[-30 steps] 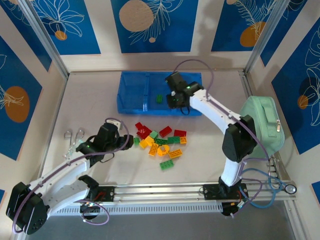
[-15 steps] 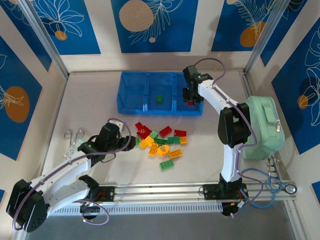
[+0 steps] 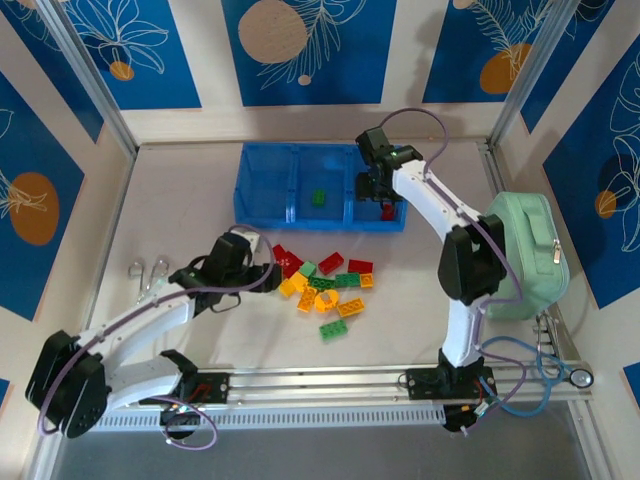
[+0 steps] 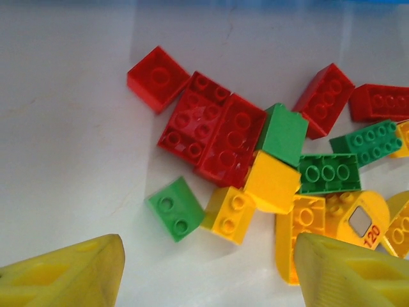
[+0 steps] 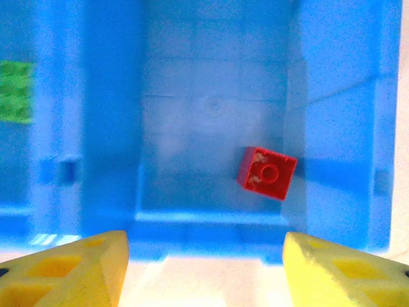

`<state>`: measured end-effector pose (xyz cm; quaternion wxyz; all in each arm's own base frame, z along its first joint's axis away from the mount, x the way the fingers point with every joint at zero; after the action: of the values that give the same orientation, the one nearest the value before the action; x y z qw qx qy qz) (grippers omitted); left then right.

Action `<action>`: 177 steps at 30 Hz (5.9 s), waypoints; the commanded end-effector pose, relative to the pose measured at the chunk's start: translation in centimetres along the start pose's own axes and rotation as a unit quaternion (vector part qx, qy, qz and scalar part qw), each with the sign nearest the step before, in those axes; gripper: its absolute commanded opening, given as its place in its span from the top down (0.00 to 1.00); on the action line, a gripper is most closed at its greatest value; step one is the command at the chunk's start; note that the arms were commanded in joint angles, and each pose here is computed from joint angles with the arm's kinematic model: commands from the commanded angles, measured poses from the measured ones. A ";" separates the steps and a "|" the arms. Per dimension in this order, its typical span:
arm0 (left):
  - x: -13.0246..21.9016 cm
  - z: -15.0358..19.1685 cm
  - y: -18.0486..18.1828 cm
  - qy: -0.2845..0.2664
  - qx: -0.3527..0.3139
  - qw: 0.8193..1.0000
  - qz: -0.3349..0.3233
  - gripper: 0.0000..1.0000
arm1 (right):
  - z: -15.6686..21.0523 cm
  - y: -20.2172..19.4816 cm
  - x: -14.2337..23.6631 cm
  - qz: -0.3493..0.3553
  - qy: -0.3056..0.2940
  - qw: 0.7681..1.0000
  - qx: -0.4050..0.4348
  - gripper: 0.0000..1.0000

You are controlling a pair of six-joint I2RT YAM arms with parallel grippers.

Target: Sort the legos into containers by color

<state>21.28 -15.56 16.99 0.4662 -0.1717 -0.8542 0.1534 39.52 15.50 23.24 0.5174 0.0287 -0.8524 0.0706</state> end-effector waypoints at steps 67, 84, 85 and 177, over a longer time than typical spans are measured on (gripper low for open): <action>-11.6 -1.4 -8.7 0.152 -0.213 0.958 -0.121 0.67 | 15.4 -1.8 2.2 -0.060 -0.031 0.994 -0.089 0.43; -9.7 -5.6 -10.9 0.117 -0.208 0.966 -0.102 0.69 | 16.5 -2.5 2.0 -0.054 -0.027 0.993 -0.097 0.44; -9.9 -5.4 -10.6 0.119 -0.207 0.965 -0.107 0.69 | 16.7 -2.6 1.9 -0.054 -0.025 0.993 -0.098 0.44; -13.3 -2.7 -8.1 0.174 -0.192 0.951 -0.170 0.42 | 18.4 -2.7 0.8 -0.066 -0.014 0.991 -0.119 0.44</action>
<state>29.47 -28.78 12.75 0.5729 -0.1532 -0.7971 -0.1138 23.54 10.14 15.79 0.5096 0.0230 -0.8584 -0.0537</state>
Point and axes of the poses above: each hand's point on the last joint's axis, 136 mm out from that joint toward the fingers, its own x axis back along the fingers, its own y axis along the line the jaws close on, z = x × y, the point moved 8 cm from there along x, back along the fingers, and after that the axes turned 8 degrees about x, right-handed, at the moved point
